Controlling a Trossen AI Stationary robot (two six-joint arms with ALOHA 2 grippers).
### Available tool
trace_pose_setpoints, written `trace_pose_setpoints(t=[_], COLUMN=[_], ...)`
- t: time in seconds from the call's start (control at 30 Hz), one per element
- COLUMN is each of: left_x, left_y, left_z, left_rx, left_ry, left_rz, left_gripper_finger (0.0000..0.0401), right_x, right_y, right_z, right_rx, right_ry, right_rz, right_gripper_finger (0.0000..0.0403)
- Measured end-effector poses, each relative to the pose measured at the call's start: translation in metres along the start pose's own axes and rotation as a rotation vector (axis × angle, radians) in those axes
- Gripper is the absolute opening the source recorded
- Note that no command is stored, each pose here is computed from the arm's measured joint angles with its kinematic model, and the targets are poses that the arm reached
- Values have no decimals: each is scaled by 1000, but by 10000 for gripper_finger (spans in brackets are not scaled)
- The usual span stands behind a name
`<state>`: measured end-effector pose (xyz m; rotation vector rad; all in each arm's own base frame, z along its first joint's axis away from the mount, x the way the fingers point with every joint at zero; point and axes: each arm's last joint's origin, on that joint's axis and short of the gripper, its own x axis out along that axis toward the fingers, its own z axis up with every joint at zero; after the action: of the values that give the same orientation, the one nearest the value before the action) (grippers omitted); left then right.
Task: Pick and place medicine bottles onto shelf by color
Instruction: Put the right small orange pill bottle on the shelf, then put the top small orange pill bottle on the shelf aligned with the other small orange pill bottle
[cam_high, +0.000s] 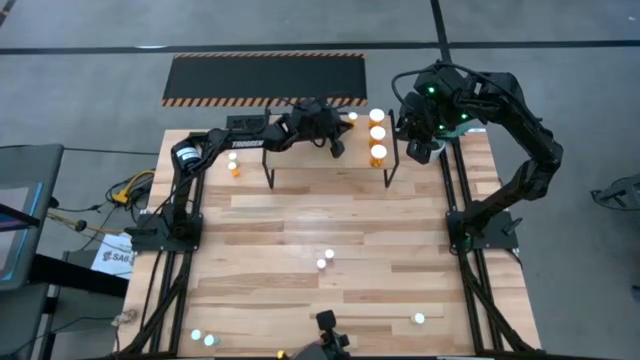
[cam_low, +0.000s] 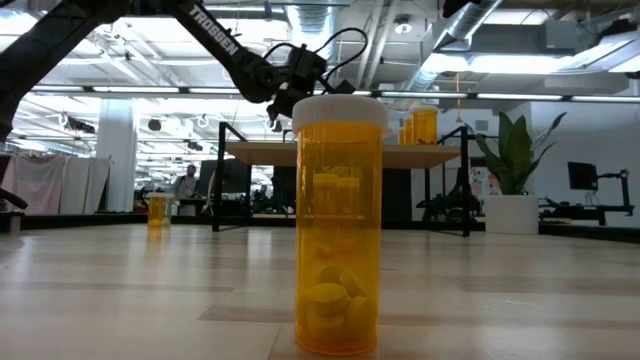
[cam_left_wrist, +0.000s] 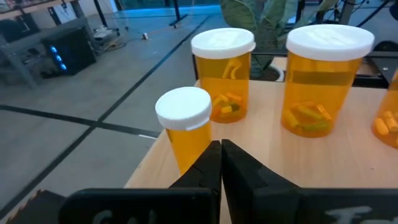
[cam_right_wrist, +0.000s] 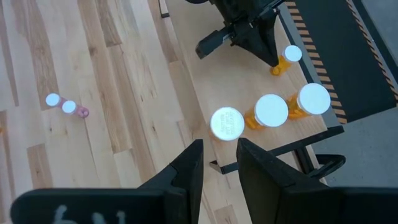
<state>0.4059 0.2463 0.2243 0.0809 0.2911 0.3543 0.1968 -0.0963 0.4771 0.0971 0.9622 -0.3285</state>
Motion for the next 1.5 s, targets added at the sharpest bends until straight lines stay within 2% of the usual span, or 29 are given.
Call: trace_pose_setpoints(t=[0.43,0.5,0.73,0.9,1.17,1.3,1.5], left_x=[0,-3,-33,-80,-184,-232,-288], left_y=[1,-1,-18,-28,-48,-61,-65], left_z=[-1,1,36,73,100,101,92], left_rx=[-4,-14,-43,-52,-23,4,9], left_ry=[7,23,55,91,379,556,751], left_rz=[3,-27,-123,-238,-267,-210,-25], left_gripper_finger=[0,0,0,0,0,0,0], right_x=[0,0,0,0,0,-1,-3], right_y=[0,0,0,0,11,29,60], right_z=[0,0,0,1,8,9,8], right_rx=[-3,-3,1,36,129,142,163], right_ry=[0,0,0,-6,-63,-61,-55], right_rz=[0,0,0,-1,30,80,133], right_gripper_finger=[118,118,118,118,118,118,118])
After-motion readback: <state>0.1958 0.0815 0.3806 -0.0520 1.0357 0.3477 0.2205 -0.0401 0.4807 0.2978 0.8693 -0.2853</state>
